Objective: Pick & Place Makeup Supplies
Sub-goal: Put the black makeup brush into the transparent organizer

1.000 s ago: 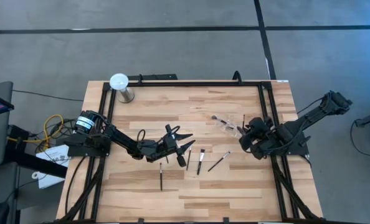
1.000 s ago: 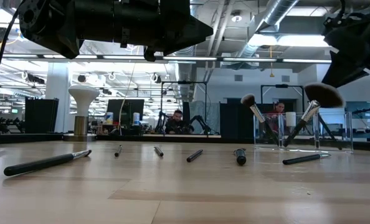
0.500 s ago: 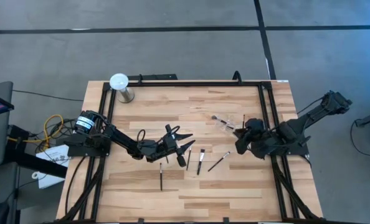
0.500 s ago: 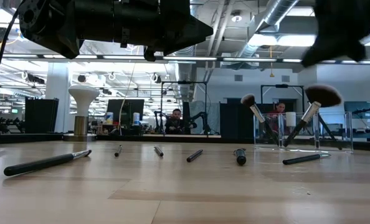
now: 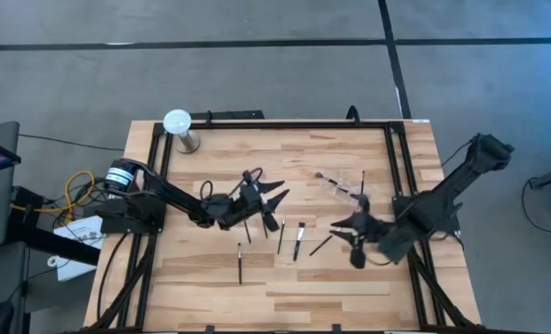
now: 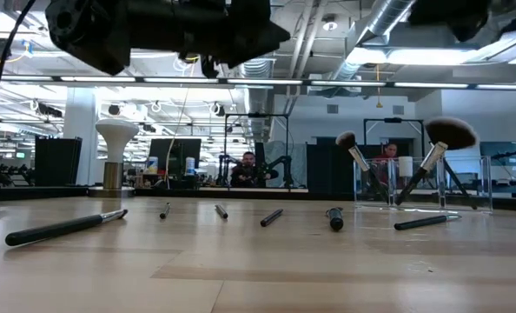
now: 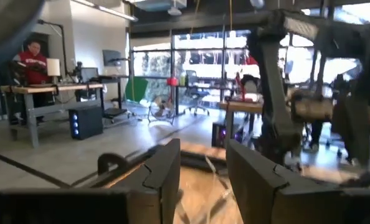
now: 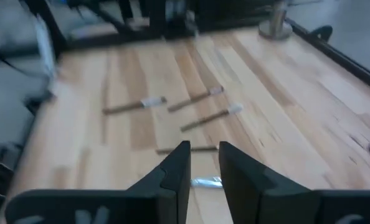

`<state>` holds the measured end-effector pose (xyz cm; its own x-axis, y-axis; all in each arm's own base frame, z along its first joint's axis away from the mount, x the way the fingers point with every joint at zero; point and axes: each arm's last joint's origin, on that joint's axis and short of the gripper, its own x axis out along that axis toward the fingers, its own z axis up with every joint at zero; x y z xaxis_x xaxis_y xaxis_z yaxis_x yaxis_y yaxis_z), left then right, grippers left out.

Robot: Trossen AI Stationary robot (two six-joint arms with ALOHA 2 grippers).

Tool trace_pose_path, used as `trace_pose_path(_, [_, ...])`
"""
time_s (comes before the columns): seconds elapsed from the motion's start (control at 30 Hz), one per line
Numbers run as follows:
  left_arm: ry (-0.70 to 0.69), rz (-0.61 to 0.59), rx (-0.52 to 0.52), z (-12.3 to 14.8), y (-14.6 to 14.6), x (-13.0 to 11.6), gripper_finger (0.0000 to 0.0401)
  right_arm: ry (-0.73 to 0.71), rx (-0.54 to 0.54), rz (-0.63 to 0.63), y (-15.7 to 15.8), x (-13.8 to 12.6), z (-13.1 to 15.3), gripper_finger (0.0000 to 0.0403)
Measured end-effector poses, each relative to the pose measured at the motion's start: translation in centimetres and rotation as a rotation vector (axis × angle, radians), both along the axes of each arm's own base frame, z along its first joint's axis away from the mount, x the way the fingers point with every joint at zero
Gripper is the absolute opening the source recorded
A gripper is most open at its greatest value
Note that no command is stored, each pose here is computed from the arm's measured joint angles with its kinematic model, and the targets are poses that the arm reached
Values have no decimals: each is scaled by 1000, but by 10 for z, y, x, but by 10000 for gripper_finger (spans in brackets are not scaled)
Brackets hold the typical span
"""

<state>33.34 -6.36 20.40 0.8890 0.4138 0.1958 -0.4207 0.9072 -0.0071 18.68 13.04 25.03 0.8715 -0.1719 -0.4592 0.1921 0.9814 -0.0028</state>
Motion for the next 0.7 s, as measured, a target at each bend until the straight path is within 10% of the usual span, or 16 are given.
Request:
trace_pose_path(0.5, [-304, -10, -95, 103, 13, -56, 127, 344, -68, 92, 0, 46, -41, 152])
trace_pose_path(0.7, [-82, -127, -171, 69, 10, -69, 127, 375, -82, 151, 1, 34, 7, 171])
